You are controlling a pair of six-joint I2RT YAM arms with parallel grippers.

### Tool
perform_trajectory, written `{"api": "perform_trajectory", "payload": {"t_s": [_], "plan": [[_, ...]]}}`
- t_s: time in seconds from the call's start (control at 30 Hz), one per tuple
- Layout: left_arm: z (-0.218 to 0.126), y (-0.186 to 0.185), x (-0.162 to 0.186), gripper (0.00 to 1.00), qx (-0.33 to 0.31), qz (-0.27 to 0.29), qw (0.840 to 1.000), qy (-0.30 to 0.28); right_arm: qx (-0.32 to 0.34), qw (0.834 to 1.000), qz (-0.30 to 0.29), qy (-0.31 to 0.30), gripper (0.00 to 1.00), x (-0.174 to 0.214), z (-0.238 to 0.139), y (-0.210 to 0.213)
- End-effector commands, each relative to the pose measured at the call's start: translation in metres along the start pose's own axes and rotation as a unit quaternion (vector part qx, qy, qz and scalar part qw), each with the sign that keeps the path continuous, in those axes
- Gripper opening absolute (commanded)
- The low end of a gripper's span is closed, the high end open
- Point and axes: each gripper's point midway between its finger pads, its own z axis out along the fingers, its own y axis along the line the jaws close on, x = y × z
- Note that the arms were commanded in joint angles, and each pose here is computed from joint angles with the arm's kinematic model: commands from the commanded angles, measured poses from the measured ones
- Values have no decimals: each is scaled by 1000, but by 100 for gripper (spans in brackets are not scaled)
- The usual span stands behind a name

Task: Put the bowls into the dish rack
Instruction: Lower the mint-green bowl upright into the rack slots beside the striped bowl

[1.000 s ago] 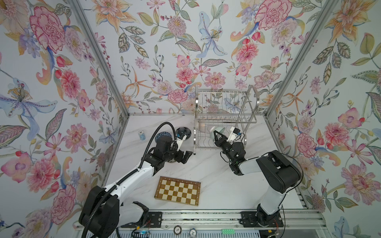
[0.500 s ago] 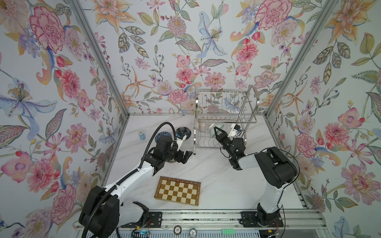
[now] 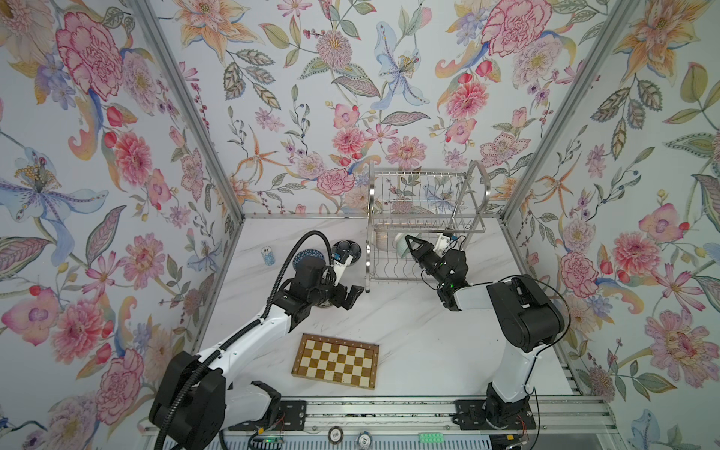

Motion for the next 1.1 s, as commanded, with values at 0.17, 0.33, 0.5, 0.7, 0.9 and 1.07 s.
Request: {"api": "perform_trajectory", "payload": {"t_s": [0.17, 0.33, 0.5, 0.7, 0.9, 1.07], "plan": [[2, -1, 4, 99, 10, -3, 1000, 3, -51, 997, -1, 64, 2, -8, 16, 18], [5, -2, 7, 99, 13, -4, 1000, 9, -65, 994, -1, 85, 1, -8, 20, 17], [7, -2, 10, 99, 15, -5, 1000, 14, -83, 991, -7, 103, 1, -11, 24, 18], [9, -2, 12, 99, 19, -5, 1000, 18, -111, 986, -16, 125, 1, -13, 25, 17], [11, -2, 15, 99, 20, -4, 999, 25, -117, 982, -22, 144, 1, -16, 28, 10], [13, -3, 17, 99, 23, -5, 999, 29, -126, 978, -27, 162, 1, -16, 30, 9]]}}
